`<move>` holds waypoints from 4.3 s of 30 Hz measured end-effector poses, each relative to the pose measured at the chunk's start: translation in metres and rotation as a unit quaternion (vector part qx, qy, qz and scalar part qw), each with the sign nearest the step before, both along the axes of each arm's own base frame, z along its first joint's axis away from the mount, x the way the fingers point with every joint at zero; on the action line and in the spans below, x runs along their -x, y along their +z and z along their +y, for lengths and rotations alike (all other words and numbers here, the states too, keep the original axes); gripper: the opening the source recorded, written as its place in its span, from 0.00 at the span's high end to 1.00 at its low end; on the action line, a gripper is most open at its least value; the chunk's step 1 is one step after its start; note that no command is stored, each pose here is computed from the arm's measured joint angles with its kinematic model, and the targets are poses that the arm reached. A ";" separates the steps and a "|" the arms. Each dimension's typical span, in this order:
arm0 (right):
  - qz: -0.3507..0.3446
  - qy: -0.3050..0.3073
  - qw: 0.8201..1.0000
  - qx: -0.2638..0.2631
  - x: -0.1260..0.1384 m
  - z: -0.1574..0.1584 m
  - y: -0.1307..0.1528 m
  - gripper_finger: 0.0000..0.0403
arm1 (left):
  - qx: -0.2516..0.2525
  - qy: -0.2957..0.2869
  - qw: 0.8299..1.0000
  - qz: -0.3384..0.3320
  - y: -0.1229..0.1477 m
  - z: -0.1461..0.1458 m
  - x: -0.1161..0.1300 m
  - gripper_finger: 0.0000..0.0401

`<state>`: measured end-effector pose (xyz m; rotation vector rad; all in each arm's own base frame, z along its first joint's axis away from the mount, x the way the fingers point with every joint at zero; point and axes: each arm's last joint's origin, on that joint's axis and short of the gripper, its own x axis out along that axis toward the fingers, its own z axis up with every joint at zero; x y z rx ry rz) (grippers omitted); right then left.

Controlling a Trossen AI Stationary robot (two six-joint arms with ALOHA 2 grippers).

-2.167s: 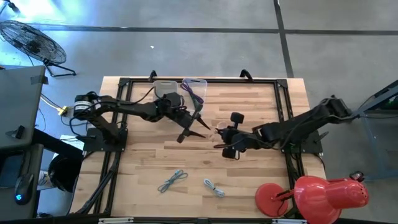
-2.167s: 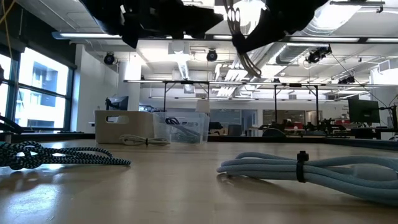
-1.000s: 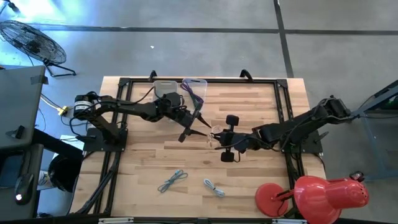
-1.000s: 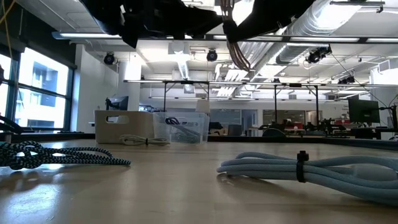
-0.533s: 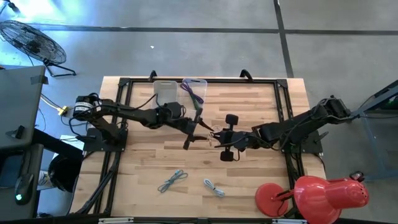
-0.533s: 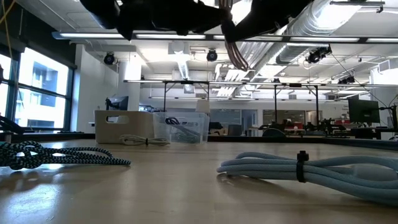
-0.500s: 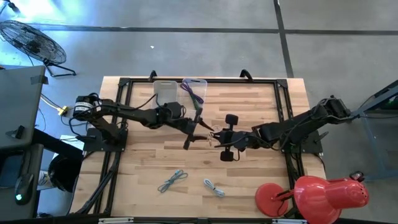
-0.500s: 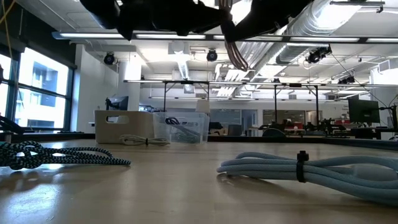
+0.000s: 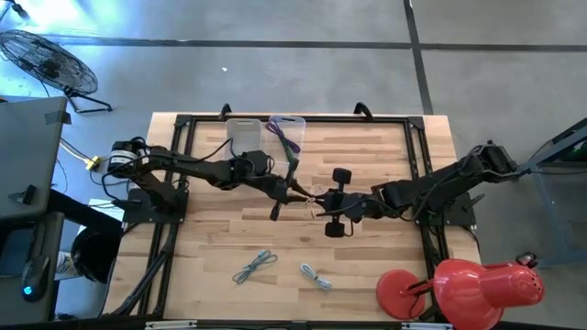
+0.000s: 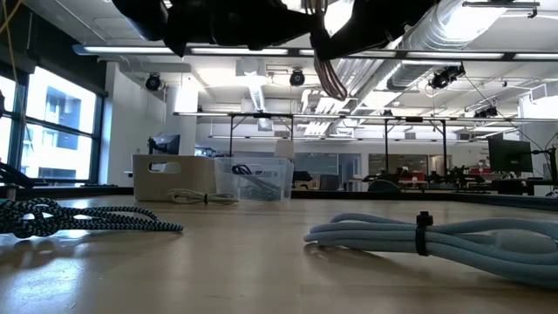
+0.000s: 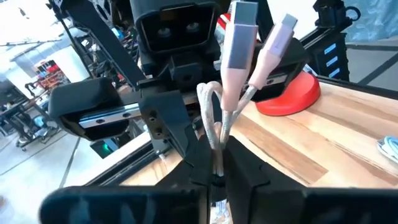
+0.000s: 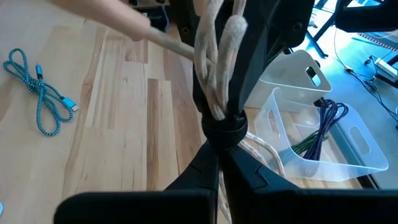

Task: Pick & Place USB Port
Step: Put the striped pink charger cable into the transparent bin, then put the blue charger cable into the gray bin

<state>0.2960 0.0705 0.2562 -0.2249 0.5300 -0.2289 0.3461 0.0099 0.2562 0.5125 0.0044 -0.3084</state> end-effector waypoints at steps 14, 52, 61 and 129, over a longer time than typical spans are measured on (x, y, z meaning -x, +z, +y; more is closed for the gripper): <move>0.000 -0.033 0.999 -0.004 0.002 -0.002 -0.001 0.69 | -0.034 0.039 0.998 0.018 0.007 0.002 0.008 0.98; -0.014 -0.073 0.997 -0.031 0.001 -0.008 -0.001 0.59 | -0.392 0.197 0.863 0.250 -0.032 0.145 0.060 0.98; -0.014 -0.074 0.997 -0.031 0.001 -0.008 -0.001 0.59 | -0.419 0.191 0.843 0.277 -0.052 0.154 0.054 0.98; -0.040 0.125 0.984 -0.117 0.017 0.056 -0.009 0.46 | -0.113 0.006 0.963 0.245 0.067 -0.050 0.159 0.79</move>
